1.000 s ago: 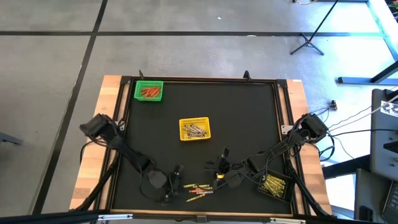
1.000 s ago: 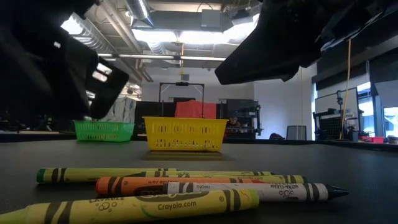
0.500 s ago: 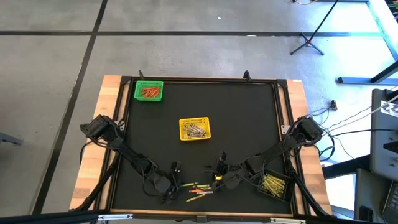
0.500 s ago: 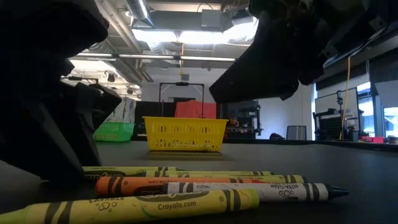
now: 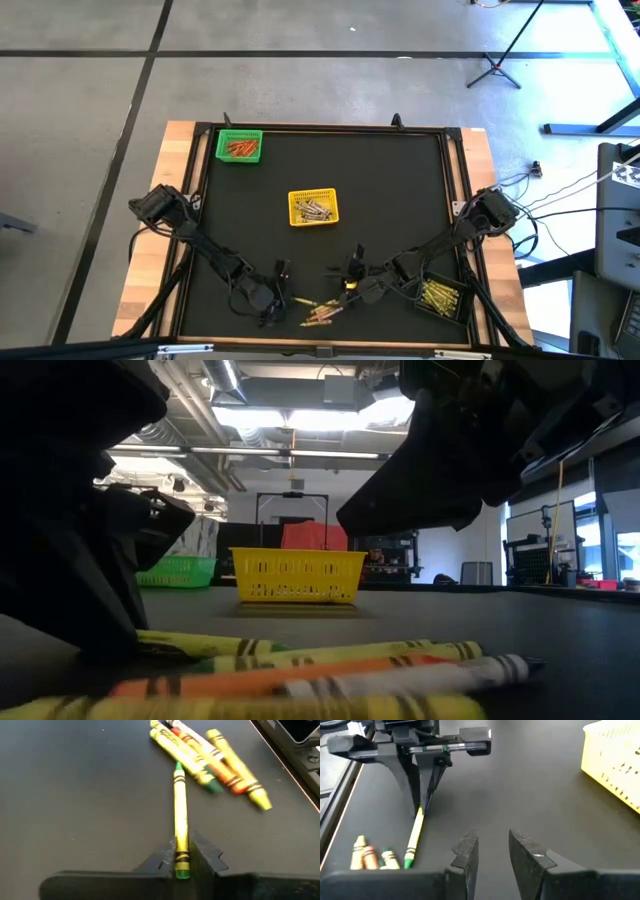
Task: Sort crayons
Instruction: Put the green crayon into the black bin
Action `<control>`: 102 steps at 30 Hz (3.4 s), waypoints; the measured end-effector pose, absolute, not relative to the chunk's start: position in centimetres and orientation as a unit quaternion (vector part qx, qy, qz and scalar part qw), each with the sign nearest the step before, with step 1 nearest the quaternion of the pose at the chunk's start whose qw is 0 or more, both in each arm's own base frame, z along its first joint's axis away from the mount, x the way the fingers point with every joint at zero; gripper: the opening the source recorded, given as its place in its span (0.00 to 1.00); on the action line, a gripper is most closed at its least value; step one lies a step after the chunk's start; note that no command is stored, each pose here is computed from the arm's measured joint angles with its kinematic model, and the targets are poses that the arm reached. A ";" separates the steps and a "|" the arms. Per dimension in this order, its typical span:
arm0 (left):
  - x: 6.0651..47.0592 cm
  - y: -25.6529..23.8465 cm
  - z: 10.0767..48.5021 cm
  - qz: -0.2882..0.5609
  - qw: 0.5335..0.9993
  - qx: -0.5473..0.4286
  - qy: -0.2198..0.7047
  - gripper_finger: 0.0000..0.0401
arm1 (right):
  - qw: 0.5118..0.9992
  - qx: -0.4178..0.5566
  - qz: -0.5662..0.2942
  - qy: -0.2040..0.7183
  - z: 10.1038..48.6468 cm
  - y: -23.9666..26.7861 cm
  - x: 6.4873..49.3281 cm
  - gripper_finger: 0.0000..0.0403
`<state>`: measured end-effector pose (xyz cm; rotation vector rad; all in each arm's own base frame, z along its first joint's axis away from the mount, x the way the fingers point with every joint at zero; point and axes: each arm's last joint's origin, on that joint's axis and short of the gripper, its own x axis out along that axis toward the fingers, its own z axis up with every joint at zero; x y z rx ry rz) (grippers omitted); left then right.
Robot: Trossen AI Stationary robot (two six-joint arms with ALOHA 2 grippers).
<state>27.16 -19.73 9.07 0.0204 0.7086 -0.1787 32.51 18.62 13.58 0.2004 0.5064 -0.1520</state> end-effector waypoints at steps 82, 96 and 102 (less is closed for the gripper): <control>23.7 -15.6 14.0 -0.049 0.989 0.081 0.114 0.23 | 0.970 0.032 -0.039 0.237 19.3 17.7 30.9 0.05; 23.7 -15.6 13.9 -0.048 0.989 0.080 0.117 0.23 | 0.823 0.321 -0.005 0.468 25.7 15.9 21.2 0.05; 23.6 -15.6 13.8 -0.048 0.988 0.079 0.122 0.23 | 0.708 0.422 -0.079 0.561 25.5 17.0 17.8 0.07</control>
